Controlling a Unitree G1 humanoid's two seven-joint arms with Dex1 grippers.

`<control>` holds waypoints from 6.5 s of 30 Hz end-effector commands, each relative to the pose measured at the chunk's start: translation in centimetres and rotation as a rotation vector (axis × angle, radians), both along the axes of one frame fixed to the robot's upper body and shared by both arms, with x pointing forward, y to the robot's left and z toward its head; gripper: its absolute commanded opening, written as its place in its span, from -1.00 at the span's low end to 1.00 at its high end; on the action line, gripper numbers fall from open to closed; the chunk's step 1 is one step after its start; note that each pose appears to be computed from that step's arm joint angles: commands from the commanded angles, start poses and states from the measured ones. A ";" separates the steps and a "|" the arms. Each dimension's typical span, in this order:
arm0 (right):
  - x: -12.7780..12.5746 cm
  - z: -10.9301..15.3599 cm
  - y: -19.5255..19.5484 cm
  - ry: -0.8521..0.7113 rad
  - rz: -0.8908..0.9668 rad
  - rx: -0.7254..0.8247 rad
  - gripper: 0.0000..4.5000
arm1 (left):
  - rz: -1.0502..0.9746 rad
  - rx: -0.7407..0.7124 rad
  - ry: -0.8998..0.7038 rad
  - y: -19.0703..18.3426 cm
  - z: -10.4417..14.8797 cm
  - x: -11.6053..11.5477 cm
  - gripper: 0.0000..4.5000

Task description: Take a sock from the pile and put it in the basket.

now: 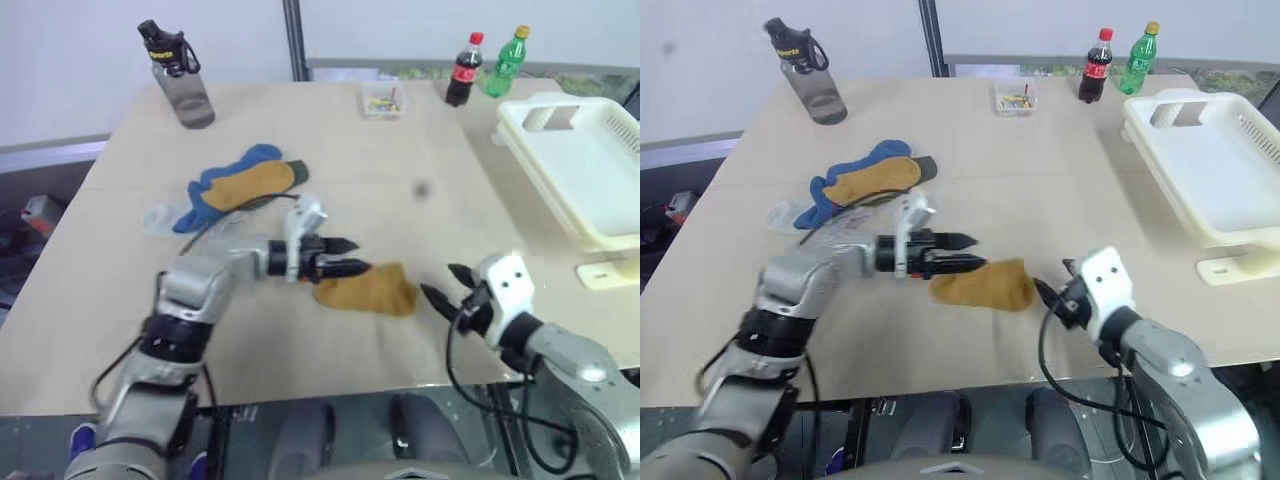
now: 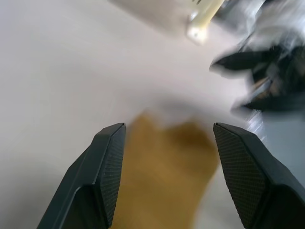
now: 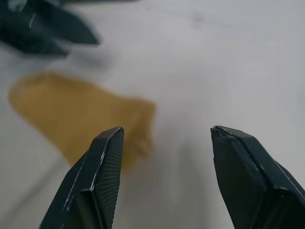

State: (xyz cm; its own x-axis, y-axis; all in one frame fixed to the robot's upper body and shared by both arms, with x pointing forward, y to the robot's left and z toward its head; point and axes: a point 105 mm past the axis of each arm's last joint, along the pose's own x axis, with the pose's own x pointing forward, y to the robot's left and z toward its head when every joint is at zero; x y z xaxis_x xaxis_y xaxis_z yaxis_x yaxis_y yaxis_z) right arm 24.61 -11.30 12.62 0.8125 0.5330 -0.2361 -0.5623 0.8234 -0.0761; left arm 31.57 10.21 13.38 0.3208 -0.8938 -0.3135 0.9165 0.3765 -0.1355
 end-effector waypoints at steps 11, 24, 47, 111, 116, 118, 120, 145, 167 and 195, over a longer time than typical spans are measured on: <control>1.4 -4.9 -2.3 0.128 0.010 -0.126 -0.43 | -0.030 0.063 -0.055 -1.3 -5.2 -2.1 -0.35; -0.2 -3.7 -6.9 0.080 0.020 -0.290 -0.68 | 0.027 -0.012 0.018 -4.0 -4.2 -2.0 -0.69; 1.1 7.5 -0.3 -0.441 0.262 -0.149 0.03 | 1.248 -0.343 -0.142 12.5 2.5 5.0 0.14; 1.1 7.1 -0.4 -0.412 0.221 -0.150 0.03 | 0.581 -0.271 0.566 5.2 -3.9 -1.6 -0.99; 0.2 6.0 0.1 -0.370 0.260 -0.151 0.03 | 0.654 -0.349 0.462 8.5 -2.2 0.8 -0.99; -0.2 5.5 0.4 -0.347 0.300 -0.157 0.03 | 0.615 -0.325 0.437 8.5 -2.1 0.6 -0.99; -0.6 4.8 0.5 -0.324 0.331 -0.176 0.03 | 0.608 -0.282 0.434 8.6 -3.0 0.5 -0.99; -0.9 4.3 -0.3 -0.310 0.287 -0.188 0.03 | 0.666 -0.382 0.310 8.6 -1.3 4.1 -0.99; -0.8 4.2 -1.9 -0.305 0.144 -0.175 0.03 | 0.231 0.098 0.233 -10.3 -5.4 3.3 -0.86; 9.3 -3.2 -1.1 0.103 -0.180 -0.026 -0.08 | 0.313 0.162 -0.107 -4.8 -3.1 9.8 0.10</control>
State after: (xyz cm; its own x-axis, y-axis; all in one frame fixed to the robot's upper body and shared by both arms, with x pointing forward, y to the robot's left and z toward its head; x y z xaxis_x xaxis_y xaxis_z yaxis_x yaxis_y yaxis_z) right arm 34.06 -12.43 9.63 0.8726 0.3658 -0.3238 -0.3992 0.9159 -0.0411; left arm 41.52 5.51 11.45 0.6219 -0.6960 -0.3589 0.7556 0.6538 0.0413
